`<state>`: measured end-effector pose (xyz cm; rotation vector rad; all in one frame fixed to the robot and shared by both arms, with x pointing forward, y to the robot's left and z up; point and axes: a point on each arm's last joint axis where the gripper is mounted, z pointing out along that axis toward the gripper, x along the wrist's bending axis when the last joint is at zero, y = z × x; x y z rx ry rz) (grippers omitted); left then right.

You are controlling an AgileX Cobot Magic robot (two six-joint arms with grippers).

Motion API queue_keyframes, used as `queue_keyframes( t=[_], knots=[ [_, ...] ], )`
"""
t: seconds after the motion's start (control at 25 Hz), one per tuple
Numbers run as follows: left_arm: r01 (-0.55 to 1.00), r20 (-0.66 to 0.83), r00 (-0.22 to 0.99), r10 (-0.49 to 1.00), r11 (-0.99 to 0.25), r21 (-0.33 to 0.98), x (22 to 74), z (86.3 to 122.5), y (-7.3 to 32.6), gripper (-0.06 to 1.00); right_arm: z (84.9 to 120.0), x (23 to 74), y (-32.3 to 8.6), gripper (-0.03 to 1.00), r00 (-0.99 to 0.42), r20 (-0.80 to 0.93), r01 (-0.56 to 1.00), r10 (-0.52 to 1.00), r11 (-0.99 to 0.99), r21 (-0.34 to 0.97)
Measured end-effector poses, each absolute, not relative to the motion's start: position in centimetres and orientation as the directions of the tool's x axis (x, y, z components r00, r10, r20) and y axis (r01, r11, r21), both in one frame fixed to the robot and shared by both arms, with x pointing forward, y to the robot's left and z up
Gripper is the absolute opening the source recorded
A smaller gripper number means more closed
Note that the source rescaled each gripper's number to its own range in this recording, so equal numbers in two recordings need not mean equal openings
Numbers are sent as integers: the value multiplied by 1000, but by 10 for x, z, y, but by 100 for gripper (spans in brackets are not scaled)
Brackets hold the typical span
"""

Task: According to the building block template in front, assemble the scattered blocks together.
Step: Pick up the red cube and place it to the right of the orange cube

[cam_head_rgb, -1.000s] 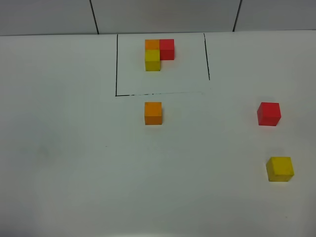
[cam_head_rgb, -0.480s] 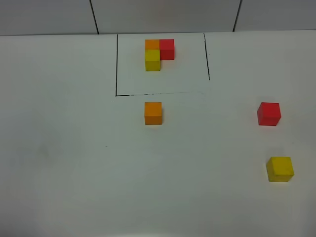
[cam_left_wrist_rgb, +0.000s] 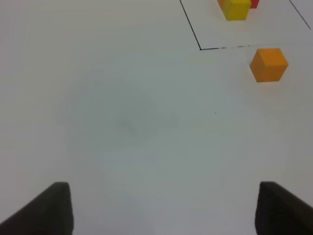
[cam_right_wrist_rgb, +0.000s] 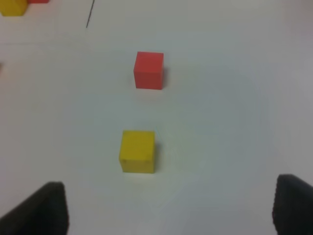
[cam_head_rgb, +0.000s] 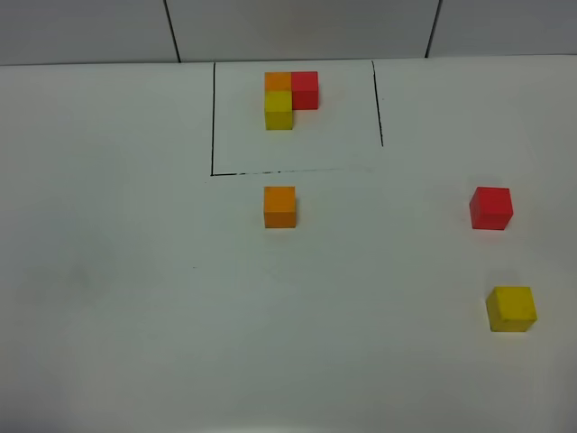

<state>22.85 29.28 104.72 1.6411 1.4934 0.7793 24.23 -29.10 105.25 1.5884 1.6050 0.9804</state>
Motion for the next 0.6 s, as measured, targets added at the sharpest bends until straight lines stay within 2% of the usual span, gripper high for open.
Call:
queue_keyframes(
  t=[0.6],
  knots=[
    [520, -57, 126, 990, -17, 854, 228, 1047, 293, 79, 1053, 242, -290, 78, -41, 54, 497, 998, -27, 867]
  ],
)
